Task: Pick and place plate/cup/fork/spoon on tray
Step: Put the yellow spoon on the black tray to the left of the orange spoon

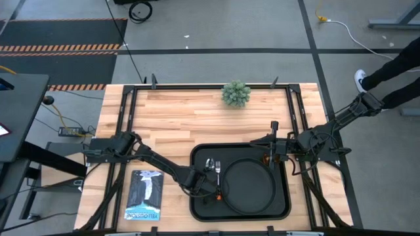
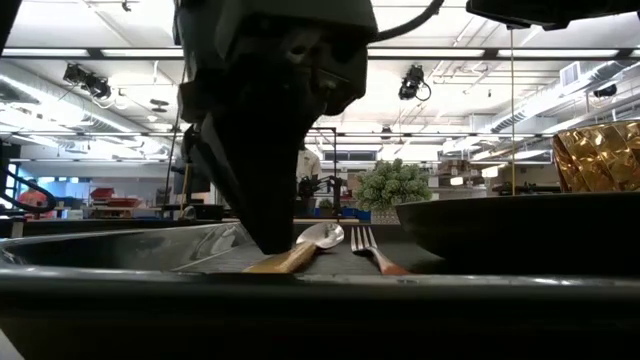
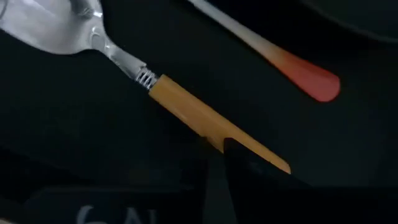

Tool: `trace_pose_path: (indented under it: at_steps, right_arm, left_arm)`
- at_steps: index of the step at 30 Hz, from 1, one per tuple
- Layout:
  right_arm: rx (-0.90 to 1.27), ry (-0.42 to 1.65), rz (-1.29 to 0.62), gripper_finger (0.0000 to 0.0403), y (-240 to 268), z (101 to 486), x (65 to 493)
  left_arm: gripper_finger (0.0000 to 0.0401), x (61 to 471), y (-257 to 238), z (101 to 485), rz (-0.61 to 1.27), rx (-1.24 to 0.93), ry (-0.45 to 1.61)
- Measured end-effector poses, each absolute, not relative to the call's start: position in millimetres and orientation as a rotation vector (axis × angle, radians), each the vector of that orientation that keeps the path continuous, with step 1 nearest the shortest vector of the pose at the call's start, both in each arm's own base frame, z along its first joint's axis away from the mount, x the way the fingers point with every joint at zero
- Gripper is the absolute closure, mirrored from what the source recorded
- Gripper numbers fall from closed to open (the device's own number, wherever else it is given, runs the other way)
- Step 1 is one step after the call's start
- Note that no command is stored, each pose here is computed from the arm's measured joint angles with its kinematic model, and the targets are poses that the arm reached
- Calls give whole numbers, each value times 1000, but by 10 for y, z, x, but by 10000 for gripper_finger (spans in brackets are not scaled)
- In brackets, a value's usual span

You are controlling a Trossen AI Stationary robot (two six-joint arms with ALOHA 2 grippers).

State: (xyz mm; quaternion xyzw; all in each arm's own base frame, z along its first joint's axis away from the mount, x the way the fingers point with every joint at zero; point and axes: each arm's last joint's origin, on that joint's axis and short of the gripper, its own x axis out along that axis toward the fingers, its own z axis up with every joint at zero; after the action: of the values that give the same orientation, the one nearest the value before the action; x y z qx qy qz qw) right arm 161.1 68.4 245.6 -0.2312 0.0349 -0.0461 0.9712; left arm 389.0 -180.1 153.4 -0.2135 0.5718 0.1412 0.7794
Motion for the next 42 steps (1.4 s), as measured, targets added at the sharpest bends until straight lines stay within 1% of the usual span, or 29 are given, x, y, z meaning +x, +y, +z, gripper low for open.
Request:
trace_pose_path:
  at_steps: [10, 19, 25, 29, 33, 38, 42]
  right_arm:
    - [-467, 72, -92, 339, 684, 2454, 1611]
    - [-459, 71, -92, 339, 685, 2455, 1611]
    - [-463, 71, -92, 339, 685, 2455, 1611]
    - [-464, 71, -92, 339, 685, 2455, 1611]
    - [-465, 70, -92, 339, 685, 2456, 1611]
    - [-459, 71, -92, 339, 685, 2455, 1611]
    - [-460, 72, -92, 339, 685, 2454, 1611]
  left_arm:
    - [341, 3927, -1851, 1519, 239, -464, 1218]
    - [342, 3932, -1854, 1516, 234, -466, 1213]
    - [346, 3971, -1789, 1575, 213, -406, 1219]
    - [355, 4041, -1689, 1689, 283, -375, 1178]
    - [359, 4107, -1593, 1723, 322, -333, 1122]
    - [360, 4140, -1445, 1695, 471, -271, 1043]
    - [361, 4201, -1317, 1614, 519, -278, 1040]
